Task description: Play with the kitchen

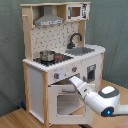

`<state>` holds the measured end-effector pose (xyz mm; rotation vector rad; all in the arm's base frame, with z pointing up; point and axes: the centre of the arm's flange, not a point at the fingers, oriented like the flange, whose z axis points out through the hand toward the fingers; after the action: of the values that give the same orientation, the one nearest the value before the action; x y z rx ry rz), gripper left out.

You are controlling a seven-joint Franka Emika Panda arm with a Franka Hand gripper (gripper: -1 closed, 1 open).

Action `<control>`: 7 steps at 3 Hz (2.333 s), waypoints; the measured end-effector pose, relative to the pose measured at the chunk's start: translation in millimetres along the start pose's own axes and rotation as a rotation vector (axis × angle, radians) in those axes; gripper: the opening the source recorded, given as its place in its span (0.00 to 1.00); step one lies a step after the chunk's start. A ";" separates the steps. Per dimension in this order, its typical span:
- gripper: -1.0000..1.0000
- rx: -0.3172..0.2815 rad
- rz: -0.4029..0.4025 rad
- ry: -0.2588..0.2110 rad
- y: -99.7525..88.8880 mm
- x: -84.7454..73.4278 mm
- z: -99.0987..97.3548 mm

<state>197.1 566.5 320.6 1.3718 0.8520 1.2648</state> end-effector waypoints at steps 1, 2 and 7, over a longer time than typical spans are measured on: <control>1.00 -0.007 -0.067 -0.016 22.6 3.2 7.2; 1.00 0.001 -0.144 -0.039 40.8 2.3 16.8; 1.00 0.292 -0.414 -0.203 80.3 -45.8 72.9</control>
<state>247.8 490.1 394.3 1.4276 1.1383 0.6914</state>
